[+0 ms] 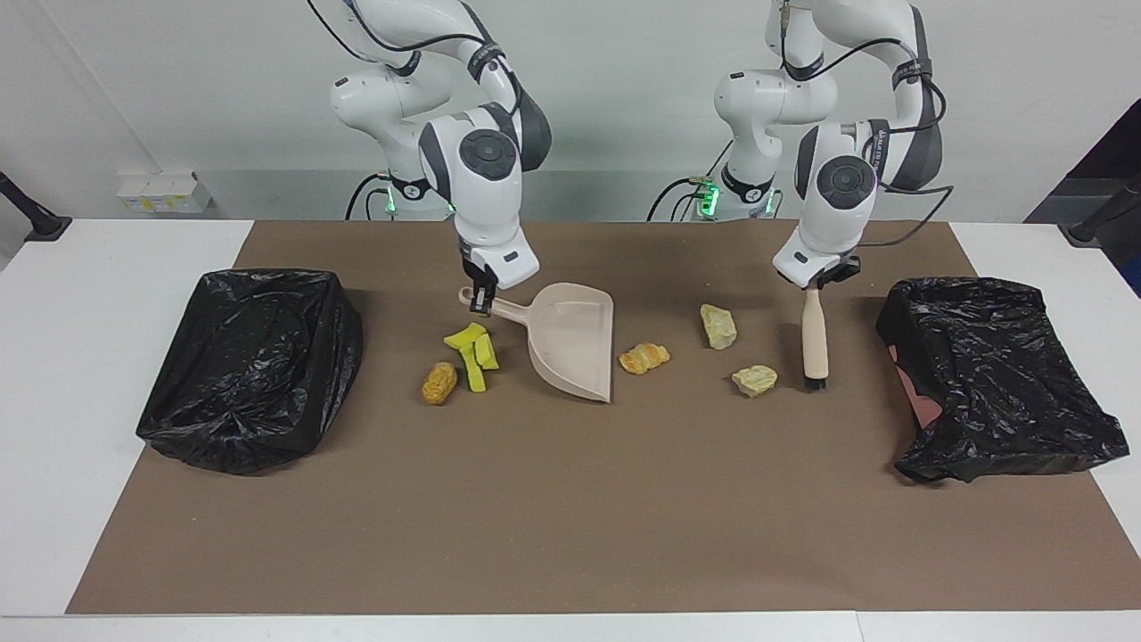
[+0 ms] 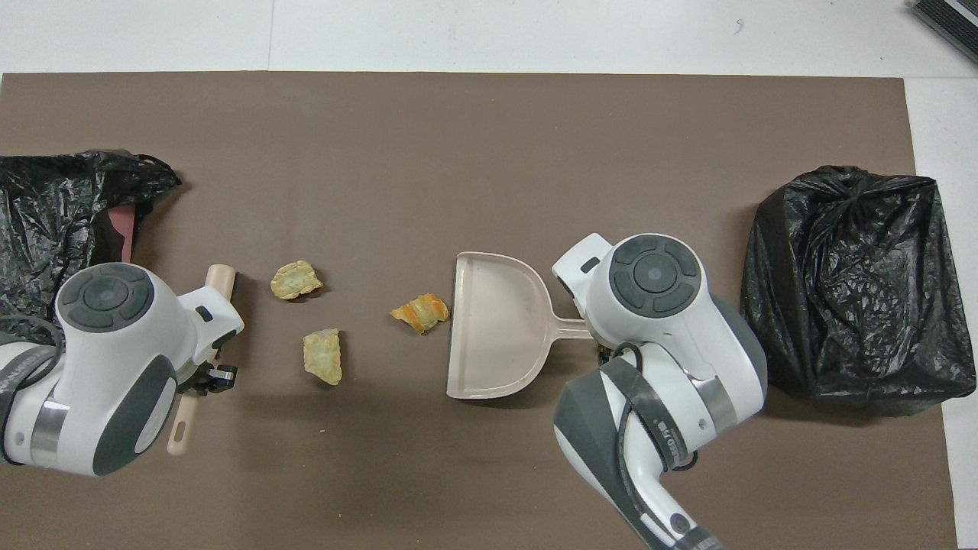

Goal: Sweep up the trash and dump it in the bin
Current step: 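Sweep the tan rocks toward the dustpan with the brush in the left gripper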

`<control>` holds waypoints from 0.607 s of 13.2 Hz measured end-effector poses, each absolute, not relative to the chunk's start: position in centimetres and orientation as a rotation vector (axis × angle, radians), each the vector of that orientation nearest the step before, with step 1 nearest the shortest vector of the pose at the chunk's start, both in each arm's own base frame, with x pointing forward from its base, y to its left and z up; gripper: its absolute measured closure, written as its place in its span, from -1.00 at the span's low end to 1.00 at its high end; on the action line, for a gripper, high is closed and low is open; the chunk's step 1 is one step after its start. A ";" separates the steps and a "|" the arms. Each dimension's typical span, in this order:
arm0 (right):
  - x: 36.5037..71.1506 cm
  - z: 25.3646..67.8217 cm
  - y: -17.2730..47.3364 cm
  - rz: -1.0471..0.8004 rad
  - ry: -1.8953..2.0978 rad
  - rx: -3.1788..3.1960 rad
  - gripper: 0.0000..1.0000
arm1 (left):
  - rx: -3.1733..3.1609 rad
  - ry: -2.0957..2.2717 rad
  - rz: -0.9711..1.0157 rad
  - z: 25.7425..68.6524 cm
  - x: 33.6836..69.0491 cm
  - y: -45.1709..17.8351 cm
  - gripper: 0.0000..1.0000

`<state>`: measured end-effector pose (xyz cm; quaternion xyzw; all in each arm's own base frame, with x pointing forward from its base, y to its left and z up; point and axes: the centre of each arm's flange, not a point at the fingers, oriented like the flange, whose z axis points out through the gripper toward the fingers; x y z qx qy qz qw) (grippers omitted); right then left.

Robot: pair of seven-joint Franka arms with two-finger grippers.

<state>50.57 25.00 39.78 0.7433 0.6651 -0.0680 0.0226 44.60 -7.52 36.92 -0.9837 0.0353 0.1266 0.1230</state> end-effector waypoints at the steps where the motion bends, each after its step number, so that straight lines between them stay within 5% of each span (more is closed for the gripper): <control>1: 50.6 39.4 25.3 -0.204 2.065 2.296 0.36 | -2.904 0.025 0.361 36.5 44.4 -8.1 0.50; 8: 51.4 38.1 25.5 -0.162 2.048 2.307 0.36 | -3.053 0.129 0.321 35.0 42.6 -17.5 0.50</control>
